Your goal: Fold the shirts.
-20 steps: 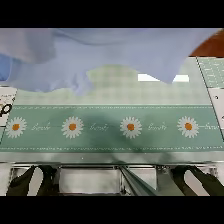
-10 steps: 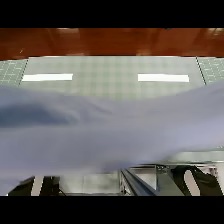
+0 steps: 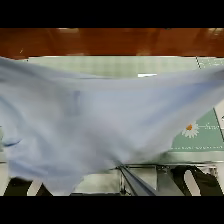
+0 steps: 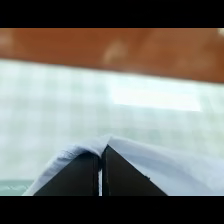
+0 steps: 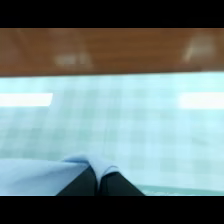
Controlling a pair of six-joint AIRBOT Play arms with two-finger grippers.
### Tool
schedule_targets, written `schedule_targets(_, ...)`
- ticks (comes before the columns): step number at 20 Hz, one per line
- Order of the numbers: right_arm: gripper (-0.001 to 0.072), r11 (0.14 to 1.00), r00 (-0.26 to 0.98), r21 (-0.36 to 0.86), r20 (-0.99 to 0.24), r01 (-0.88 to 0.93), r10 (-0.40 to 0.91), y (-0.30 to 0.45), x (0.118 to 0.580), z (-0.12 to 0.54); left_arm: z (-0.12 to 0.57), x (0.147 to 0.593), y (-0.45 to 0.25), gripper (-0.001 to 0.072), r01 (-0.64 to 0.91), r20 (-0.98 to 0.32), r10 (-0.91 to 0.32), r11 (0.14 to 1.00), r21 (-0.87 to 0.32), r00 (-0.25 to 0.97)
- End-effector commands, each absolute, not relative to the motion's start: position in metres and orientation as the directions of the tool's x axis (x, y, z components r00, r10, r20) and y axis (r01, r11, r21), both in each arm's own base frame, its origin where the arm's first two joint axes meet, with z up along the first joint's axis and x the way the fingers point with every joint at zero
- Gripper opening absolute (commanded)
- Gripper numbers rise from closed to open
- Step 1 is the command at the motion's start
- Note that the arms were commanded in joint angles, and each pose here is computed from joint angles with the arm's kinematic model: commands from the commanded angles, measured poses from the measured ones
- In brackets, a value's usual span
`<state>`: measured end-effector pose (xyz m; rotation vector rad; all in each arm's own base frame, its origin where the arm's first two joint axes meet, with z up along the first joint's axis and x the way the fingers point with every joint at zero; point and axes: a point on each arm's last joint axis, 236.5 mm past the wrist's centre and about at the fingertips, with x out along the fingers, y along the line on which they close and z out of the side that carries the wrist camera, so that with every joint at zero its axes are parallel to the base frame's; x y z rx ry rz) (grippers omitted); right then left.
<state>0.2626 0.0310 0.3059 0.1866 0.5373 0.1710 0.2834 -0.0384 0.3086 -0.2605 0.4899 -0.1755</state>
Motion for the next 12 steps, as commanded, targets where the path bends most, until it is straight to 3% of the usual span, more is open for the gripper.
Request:
schedule_targets(1,0.0037,0.949,0.772,0.292,-0.575,-0.115,0.270,0.023,0.321,0.246,0.232,0.359,-0.044,0.0018,0.099,-0.559,-0.331,0.909,-0.404,0.760)
schedule_targets(7,0.0037,0.856,0.689,0.512,-0.597,-0.069,0.412,0.010,0.458,0.129,0.111,0.479,-0.011,0.0018,-0.068,-0.638,-0.300,0.871,-0.486,0.710)
schedule_targets(12,0.0037,0.770,0.652,0.637,-0.586,0.004,0.482,0.002,0.538,0.049,0.043,0.546,0.007,0.0017,-0.165,-0.673,-0.285,0.837,-0.522,0.683)
